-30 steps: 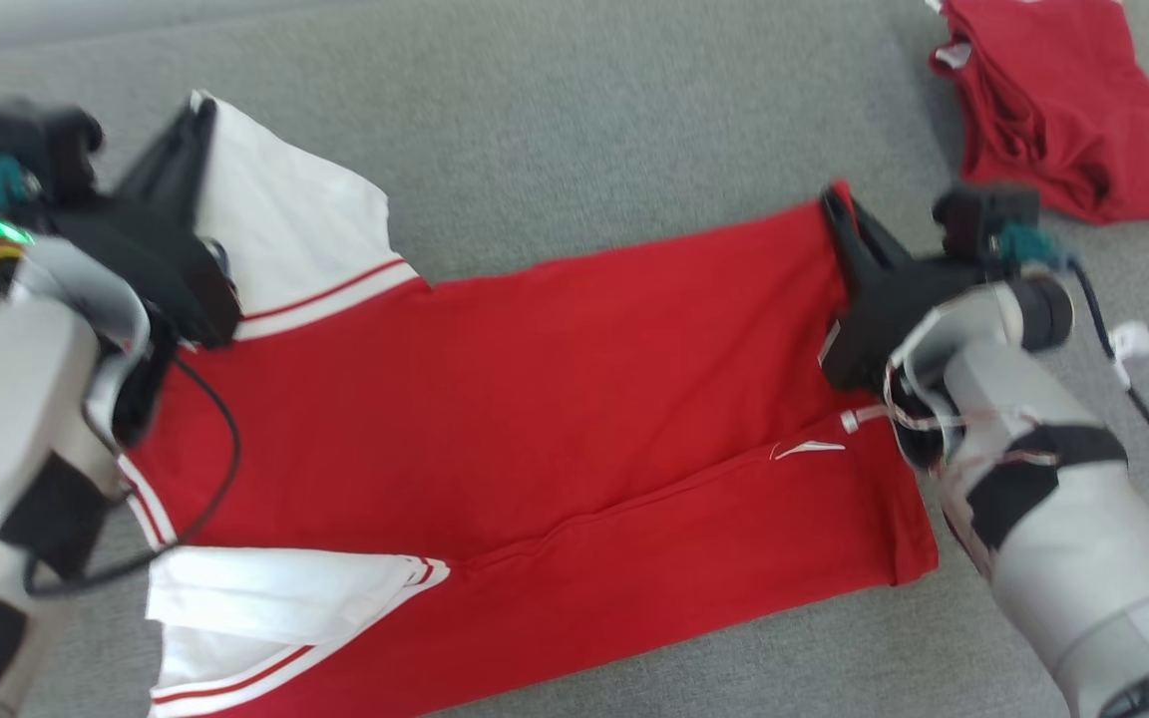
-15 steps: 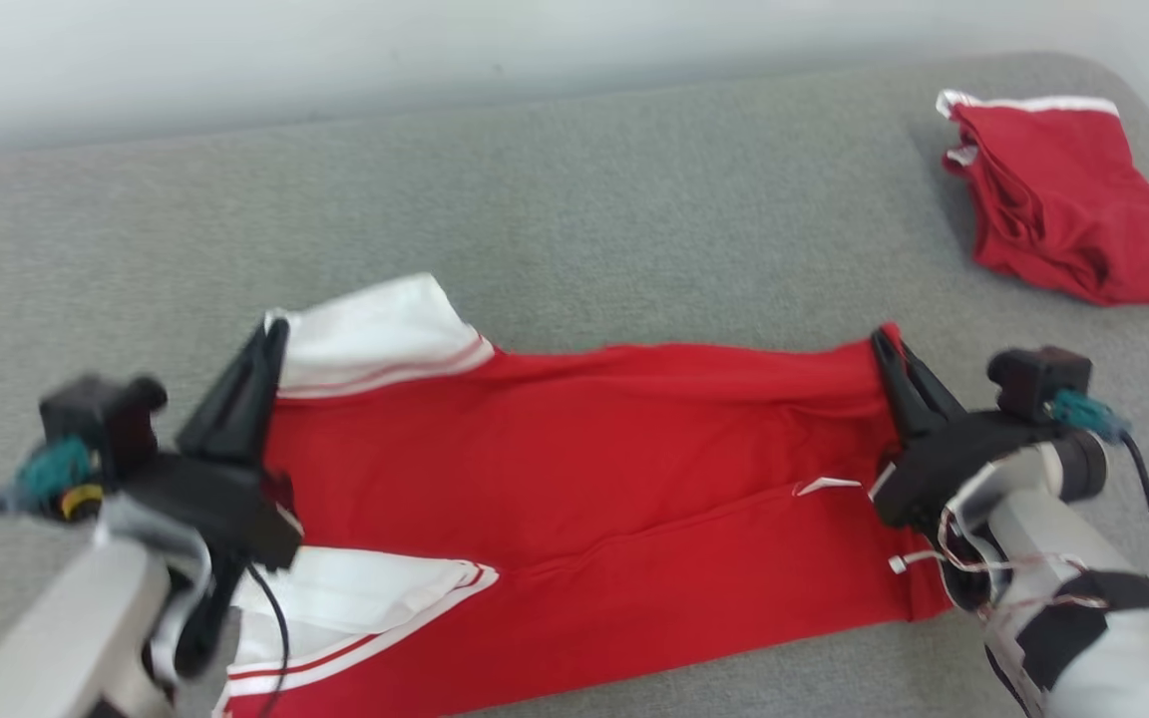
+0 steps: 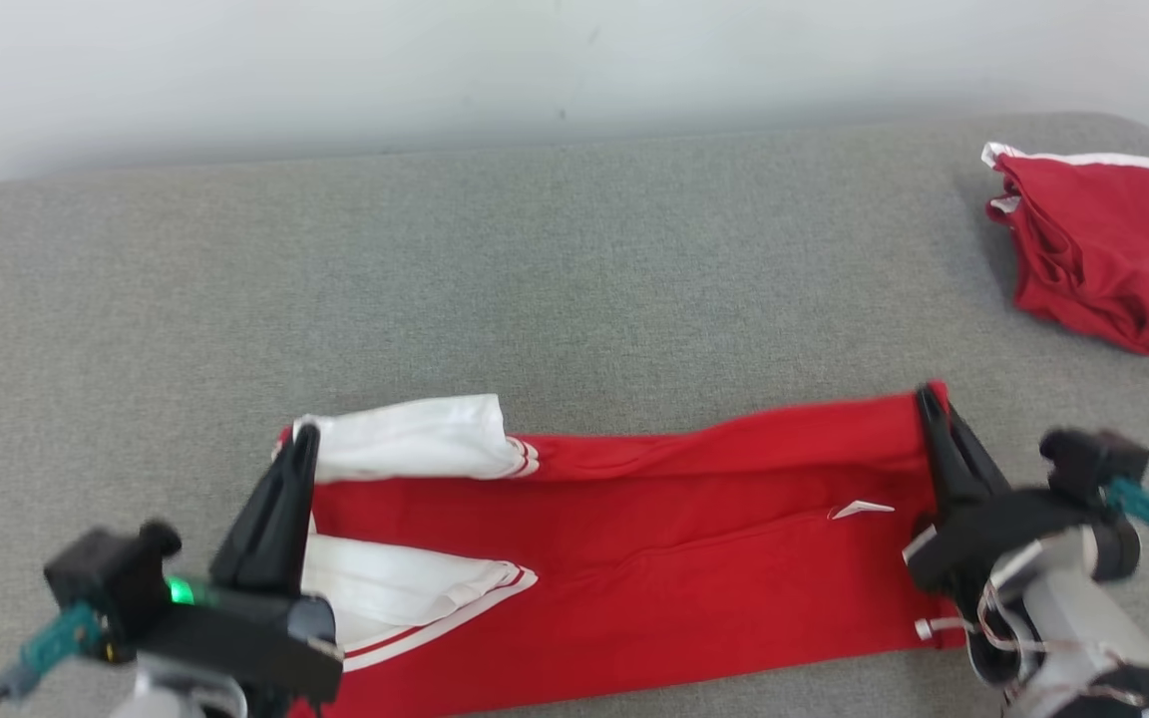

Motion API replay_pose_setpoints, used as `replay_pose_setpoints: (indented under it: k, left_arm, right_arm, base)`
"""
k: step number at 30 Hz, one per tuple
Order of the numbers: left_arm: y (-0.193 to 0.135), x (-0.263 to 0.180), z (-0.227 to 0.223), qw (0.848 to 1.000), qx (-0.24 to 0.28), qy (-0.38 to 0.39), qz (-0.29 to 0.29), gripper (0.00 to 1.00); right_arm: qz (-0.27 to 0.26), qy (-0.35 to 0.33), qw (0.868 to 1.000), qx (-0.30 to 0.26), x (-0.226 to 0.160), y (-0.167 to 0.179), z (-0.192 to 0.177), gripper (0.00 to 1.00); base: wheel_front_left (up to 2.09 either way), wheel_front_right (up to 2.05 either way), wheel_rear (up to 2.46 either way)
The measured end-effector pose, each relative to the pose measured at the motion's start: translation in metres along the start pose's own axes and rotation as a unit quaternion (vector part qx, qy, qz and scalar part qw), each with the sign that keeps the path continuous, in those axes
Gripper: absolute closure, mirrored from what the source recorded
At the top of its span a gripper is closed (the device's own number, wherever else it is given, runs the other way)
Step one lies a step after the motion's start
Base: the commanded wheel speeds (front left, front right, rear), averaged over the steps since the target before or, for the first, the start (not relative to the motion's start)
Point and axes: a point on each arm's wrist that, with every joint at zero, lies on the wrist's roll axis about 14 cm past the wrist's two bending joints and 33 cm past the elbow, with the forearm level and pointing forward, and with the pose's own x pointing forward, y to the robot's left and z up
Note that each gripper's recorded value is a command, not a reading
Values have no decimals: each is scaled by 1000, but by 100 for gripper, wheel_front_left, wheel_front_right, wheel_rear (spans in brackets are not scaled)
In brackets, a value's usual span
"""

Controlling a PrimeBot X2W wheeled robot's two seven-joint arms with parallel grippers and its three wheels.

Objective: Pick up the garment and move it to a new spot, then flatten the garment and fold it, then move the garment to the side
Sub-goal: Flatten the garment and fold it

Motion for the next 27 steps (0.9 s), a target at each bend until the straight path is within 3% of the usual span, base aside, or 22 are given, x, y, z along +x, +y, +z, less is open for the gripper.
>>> replay_pose_setpoints:
  k: [17,18,19,20,21,27]
  left_arm:
    - [27,-71,-74,990,-51,74,110,100]
    - [27,-73,-78,989,-51,80,111,100]
    - [27,-75,-80,989,-48,82,113,76]
    - [30,-77,-81,989,-43,85,117,11]
    - [32,-78,-80,989,-37,83,118,0]
    - [43,-75,-56,989,-4,37,140,0]
  right_arm:
    - [-25,23,999,17,-34,-9,-28,100]
    - [-26,25,999,18,-35,-9,-30,92]
    - [-28,27,999,19,-37,-10,-32,16]
    - [-29,28,999,20,-38,-10,-33,0]
    - [-30,27,999,22,-39,-10,-33,0]
    - [-16,-3,999,29,-39,-1,-16,0]
  base:
    - [0,0,0]
    - [0,0,0]
    - [0,0,0]
    - [0,0,0]
    - [0,0,0]
    - [0,0,0]
